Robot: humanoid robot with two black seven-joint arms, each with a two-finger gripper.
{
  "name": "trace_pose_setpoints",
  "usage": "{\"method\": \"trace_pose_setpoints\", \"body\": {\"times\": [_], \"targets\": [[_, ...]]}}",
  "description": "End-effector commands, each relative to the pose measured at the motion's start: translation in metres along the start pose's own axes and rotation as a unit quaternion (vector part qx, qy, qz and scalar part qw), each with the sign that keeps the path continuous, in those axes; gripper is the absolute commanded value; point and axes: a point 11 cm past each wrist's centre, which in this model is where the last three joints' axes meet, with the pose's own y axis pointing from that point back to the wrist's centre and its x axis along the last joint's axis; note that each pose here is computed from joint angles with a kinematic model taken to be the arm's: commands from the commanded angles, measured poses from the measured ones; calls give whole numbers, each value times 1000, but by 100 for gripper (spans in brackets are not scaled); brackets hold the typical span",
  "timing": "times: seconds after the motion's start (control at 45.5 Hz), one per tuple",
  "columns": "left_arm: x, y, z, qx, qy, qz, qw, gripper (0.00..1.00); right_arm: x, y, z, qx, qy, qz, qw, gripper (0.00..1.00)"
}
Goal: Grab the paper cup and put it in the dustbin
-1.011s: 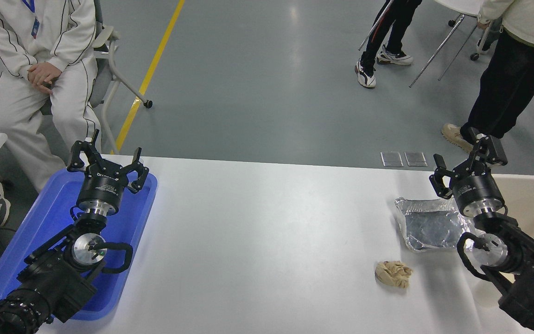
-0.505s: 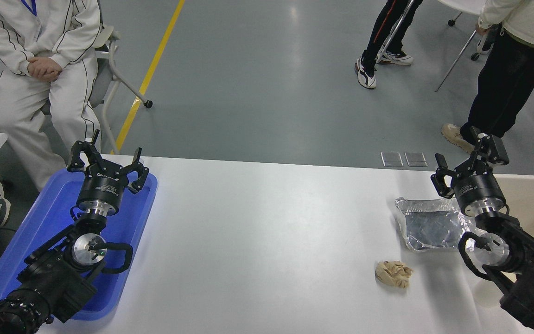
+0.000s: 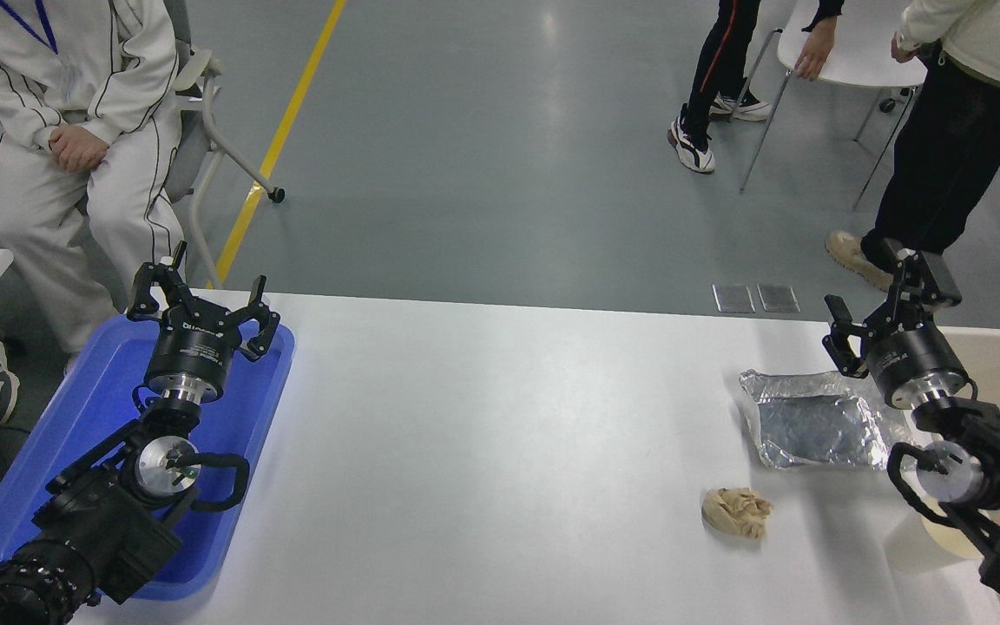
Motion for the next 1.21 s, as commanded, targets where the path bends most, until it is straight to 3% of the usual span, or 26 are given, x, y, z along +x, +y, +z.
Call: {"method": "trace_pose_setpoints", "body": {"times": [0.0, 0.242, 0.44, 0.725, 1.033, 1.187], "targets": [[0, 0, 0, 0, 0, 0, 1000, 100, 7, -1, -11, -46, 105, -47, 992, 100], [0, 0, 0, 0, 0, 0, 1000, 100, 20, 0, -26, -90, 207, -82, 971, 100], [0, 0, 1, -1, 0, 0, 1000, 100, 21, 4, -23, -156, 311, -135, 928, 100], [0, 0, 0, 0, 0, 0, 1000, 100, 30, 11, -46, -245, 462, -203, 828, 100], [0, 0, 0, 0, 0, 0, 1000, 100, 10, 19, -84, -284, 521, -254, 764, 100], [0, 0, 0, 0, 0, 0, 1000, 100, -3, 28, -106, -334, 554, -290, 705, 100]]}}
